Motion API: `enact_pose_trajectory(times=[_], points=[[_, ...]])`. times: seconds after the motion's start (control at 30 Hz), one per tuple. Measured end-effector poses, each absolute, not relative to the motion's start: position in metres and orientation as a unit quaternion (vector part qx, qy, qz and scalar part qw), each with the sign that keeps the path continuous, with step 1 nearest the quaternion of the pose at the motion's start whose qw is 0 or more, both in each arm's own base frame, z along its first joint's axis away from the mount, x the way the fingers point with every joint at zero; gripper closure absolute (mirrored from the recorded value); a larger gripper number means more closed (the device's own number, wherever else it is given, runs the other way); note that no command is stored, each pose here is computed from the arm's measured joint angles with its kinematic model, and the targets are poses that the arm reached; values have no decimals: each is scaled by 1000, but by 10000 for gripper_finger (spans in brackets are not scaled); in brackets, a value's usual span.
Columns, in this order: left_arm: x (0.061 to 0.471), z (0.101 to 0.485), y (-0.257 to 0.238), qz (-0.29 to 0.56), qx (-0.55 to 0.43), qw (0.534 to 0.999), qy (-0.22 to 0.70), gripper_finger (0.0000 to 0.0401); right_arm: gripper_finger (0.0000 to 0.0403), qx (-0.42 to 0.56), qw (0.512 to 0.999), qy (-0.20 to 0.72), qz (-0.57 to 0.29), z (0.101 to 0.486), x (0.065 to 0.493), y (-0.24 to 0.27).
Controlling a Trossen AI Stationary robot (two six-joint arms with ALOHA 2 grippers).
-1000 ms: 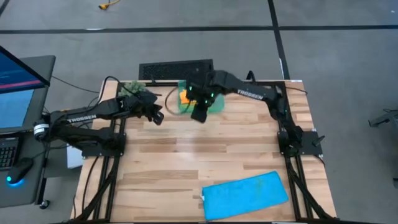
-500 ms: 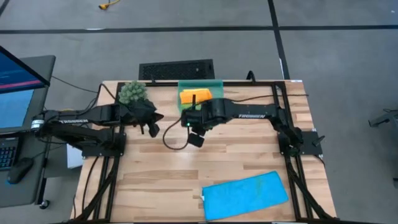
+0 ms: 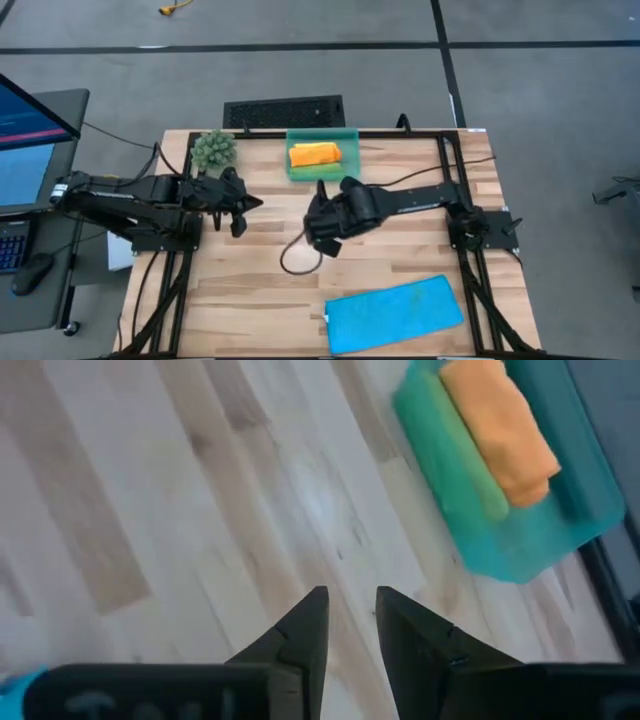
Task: Roll microfiber towels into tight, uniform cylinder then place into a basket
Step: Roll the blue towel
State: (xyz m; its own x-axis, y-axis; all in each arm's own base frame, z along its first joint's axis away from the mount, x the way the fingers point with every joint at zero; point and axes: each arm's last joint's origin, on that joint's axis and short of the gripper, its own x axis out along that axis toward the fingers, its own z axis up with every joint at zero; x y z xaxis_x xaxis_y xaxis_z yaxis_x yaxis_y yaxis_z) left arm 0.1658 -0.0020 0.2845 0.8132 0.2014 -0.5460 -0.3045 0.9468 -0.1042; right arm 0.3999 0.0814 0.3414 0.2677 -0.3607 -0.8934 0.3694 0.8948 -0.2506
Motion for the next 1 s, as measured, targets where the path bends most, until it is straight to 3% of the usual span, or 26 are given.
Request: enact_pose_trajectory(times=[0.27,0.53,0.73,1.0], points=[[167,287,-2,146,-91,950,259,401,292,-3,769,583,-262,334,351,82],[167,287,-1,167,-86,949,254,401,292,108,782,531,-307,326,277,84],[167,287,0,187,-83,947,249,401,292,206,786,498,-302,317,247,102],[166,288,3,244,-86,938,230,401,292,237,741,575,-255,268,218,146]])
